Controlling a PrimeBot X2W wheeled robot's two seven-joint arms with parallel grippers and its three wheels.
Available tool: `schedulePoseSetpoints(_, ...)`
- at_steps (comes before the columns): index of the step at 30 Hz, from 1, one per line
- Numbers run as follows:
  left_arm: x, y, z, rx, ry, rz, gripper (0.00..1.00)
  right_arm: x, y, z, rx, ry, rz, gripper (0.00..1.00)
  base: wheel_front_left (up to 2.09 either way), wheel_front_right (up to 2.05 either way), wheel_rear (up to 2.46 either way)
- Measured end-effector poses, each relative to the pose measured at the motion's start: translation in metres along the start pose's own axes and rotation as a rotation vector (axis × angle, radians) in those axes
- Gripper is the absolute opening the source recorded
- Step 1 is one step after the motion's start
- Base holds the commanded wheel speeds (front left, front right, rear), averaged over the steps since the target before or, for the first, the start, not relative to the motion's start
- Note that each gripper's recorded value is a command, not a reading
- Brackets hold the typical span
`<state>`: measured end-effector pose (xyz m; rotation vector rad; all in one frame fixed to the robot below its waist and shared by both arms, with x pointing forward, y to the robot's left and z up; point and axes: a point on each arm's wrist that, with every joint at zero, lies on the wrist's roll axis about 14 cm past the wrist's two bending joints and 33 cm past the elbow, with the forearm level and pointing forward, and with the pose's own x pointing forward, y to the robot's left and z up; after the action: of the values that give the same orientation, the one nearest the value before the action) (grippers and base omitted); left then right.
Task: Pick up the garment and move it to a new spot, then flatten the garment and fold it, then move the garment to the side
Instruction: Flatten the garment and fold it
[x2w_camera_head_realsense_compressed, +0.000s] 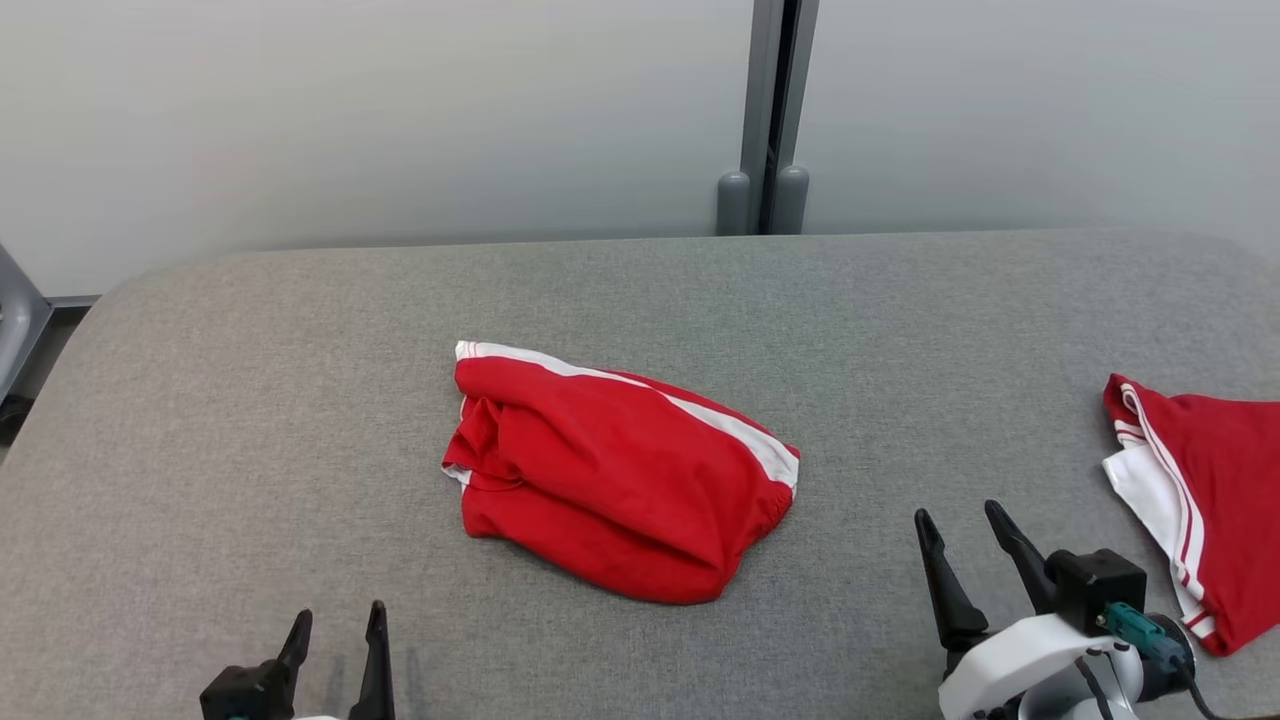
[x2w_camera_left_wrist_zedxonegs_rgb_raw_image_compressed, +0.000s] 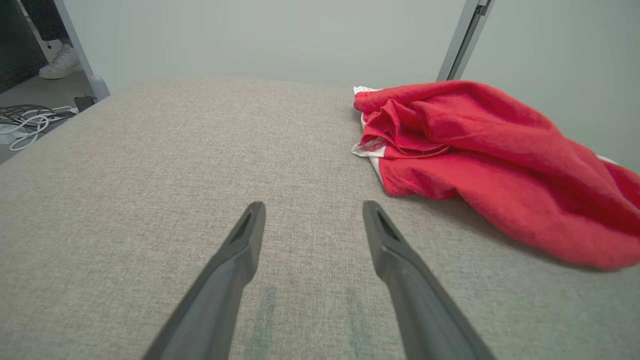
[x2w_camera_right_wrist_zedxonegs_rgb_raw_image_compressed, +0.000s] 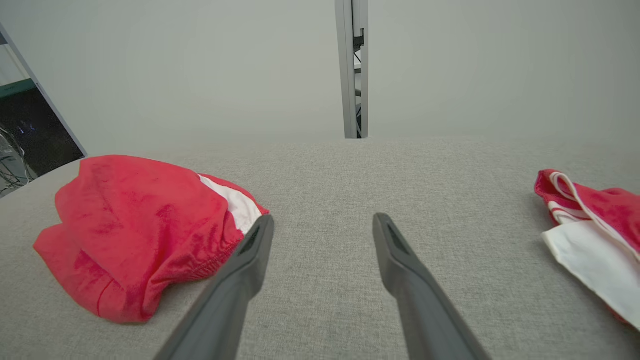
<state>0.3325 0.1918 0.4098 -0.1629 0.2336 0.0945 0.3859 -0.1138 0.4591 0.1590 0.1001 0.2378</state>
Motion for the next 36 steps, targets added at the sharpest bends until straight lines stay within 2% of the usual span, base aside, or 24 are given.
schedulePoseSetpoints(8,0.014,-0.008,0.002,-0.015,0.002,-0.038,1.00,-0.002,-0.006,-0.007,-0.002,0.019,-0.015,1.00,0.00,0.00,0.00)
schedulePoseSetpoints(15,0.088,-0.033,0.043,-0.016,-0.047,-0.117,1.00,0.017,-0.005,-0.005,-0.009,0.017,0.003,1.00,0.00,0.00,0.00)
schedulePoseSetpoints(21,0.153,-0.052,0.066,-0.016,0.021,-0.155,1.00,0.025,-0.021,-0.009,-0.016,0.029,-0.029,1.00,0.00,0.00,0.00)
schedulePoseSetpoints(24,0.182,-0.063,0.052,0.000,0.139,-0.180,1.00,0.027,-0.038,-0.016,-0.018,0.047,-0.073,1.00,0.00,0.00,0.00)
schedulePoseSetpoints(30,0.207,-0.077,0.016,0.005,0.336,-0.200,1.00,0.026,-0.060,-0.027,-0.017,0.077,-0.130,1.00,0.00,0.00,0.00)
schedulePoseSetpoints(36,0.224,-0.078,0.004,-0.014,0.383,-0.190,1.00,0.026,-0.070,-0.033,-0.016,0.093,-0.155,1.00,0.00,0.00,0.00)
